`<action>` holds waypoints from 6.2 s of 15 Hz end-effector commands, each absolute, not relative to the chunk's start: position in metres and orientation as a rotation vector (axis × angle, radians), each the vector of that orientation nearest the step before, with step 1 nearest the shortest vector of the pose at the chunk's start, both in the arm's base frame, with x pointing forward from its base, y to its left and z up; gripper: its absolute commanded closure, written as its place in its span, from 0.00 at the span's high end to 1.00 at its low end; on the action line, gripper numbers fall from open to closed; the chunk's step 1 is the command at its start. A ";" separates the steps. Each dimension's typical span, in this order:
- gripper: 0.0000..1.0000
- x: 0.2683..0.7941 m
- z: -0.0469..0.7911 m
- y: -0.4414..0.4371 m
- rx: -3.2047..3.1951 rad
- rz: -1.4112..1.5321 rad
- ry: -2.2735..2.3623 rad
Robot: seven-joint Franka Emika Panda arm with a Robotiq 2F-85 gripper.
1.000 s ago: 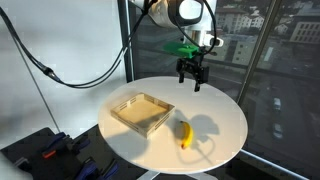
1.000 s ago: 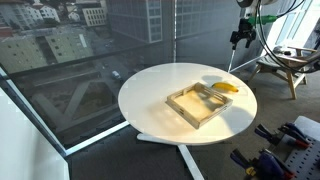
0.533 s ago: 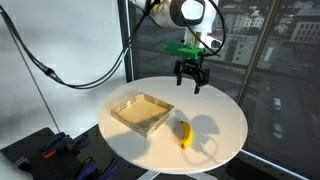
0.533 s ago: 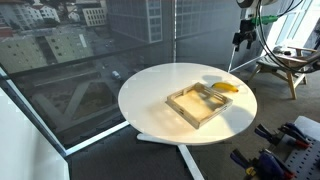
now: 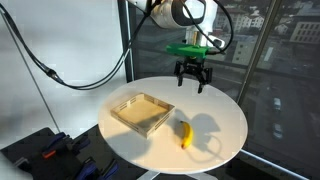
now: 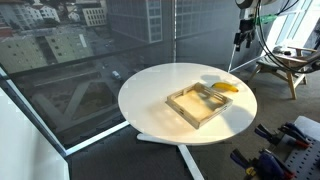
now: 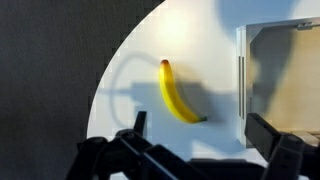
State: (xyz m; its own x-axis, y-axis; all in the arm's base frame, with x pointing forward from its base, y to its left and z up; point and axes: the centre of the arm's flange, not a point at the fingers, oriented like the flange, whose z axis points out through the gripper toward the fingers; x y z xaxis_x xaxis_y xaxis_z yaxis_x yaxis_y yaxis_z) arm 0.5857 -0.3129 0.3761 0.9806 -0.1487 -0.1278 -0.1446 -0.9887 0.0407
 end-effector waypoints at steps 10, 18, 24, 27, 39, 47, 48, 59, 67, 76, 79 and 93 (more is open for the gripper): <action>1.00 0.605 0.388 -0.319 3.107 -0.144 -0.004; 1.00 0.612 0.401 -0.319 3.167 -0.027 -0.025; 1.00 0.605 0.394 -0.311 3.146 -0.072 -0.053; 1.00 0.605 0.394 -0.311 3.147 -0.072 -0.053; 1.00 0.605 0.393 -0.311 3.147 -0.072 -0.053; 1.00 0.605 0.393 -0.311 3.147 -0.073 -0.052; 1.00 0.605 0.393 -0.311 3.147 -0.073 -0.052; 1.00 0.605 0.393 -0.311 3.147 -0.074 -0.052; 1.00 0.605 0.393 -0.311 3.147 -0.074 -0.052; 1.00 0.605 0.393 -0.311 3.148 -0.074 -0.052; 1.00 0.607 0.392 -0.311 3.146 -0.068 -0.048; 1.00 0.642 0.389 -0.326 3.150 -0.027 -0.015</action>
State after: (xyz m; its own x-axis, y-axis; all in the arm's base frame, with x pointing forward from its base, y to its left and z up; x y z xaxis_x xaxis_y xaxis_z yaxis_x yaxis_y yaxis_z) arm 0.6252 -0.3141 0.3902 0.9994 -0.0222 -0.0275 -0.0220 -0.9997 0.0081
